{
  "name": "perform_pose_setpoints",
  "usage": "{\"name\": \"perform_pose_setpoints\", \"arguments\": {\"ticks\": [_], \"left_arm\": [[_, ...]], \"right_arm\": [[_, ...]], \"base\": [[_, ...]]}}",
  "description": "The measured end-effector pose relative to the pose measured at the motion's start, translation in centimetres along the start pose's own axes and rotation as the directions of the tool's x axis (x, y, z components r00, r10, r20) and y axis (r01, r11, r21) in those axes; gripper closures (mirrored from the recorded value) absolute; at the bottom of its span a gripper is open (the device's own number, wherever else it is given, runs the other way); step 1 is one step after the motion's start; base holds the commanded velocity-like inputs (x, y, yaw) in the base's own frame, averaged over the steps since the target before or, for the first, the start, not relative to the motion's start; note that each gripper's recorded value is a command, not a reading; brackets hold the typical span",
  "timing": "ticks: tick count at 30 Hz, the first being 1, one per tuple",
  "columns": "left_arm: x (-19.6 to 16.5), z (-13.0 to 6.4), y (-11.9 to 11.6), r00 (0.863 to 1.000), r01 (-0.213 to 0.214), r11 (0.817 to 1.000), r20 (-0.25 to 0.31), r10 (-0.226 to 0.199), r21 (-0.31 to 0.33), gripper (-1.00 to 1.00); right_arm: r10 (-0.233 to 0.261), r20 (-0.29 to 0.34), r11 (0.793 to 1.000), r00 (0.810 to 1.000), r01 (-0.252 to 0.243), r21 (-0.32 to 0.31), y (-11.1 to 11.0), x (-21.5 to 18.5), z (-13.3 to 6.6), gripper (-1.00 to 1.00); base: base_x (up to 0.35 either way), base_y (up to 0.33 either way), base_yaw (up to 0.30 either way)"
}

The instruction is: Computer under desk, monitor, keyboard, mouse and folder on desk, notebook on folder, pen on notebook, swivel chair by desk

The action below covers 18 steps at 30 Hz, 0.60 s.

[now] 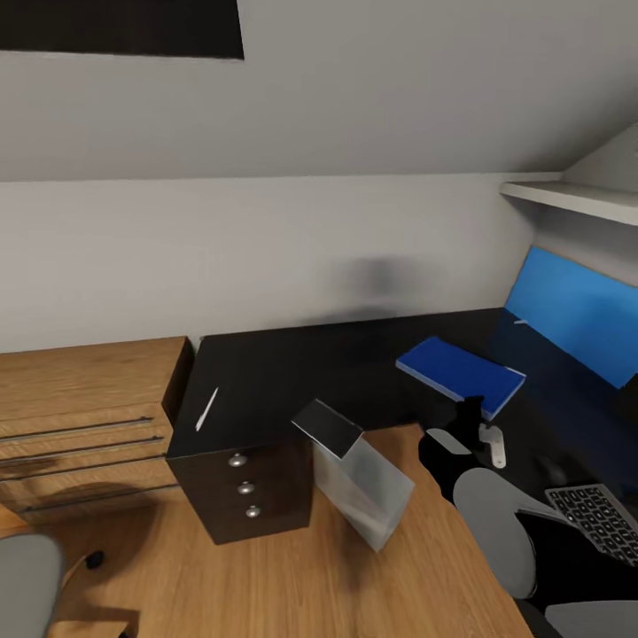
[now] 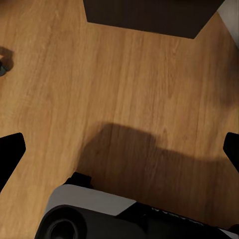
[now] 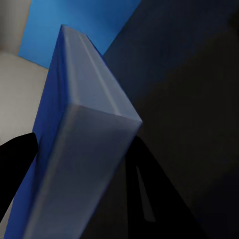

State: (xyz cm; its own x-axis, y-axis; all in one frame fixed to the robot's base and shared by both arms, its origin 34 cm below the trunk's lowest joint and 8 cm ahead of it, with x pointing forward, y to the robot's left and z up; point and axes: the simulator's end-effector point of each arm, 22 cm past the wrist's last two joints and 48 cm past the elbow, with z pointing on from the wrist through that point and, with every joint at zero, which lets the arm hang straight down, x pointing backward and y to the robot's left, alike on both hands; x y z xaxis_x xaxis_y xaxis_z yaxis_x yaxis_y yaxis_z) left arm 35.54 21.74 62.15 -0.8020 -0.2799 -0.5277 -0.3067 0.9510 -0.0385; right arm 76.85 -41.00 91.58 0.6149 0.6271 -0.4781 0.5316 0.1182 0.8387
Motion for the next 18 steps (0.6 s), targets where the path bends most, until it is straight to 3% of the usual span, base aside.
{"name": "perform_pose_setpoints", "arguments": {"ticks": [12,18], "left_arm": [[0.9,1.2,0.1,1.0,-0.003,1.0,-0.012,0.003,-0.004,-1.0],[1.3,1.9,0.1,1.0,-0.003,1.0,-0.015,0.003,-0.005,-1.0]], "right_arm": [[-0.008,-0.001,1.0,1.0,0.008,0.006,-1.6,1.1,0.7,1.0],[-0.012,-0.002,1.0,1.0,0.012,0.009,-2.3,1.6,1.0,1.0]], "base": [[0.0,0.0,-0.156],[0.0,0.0,-0.05]]}}
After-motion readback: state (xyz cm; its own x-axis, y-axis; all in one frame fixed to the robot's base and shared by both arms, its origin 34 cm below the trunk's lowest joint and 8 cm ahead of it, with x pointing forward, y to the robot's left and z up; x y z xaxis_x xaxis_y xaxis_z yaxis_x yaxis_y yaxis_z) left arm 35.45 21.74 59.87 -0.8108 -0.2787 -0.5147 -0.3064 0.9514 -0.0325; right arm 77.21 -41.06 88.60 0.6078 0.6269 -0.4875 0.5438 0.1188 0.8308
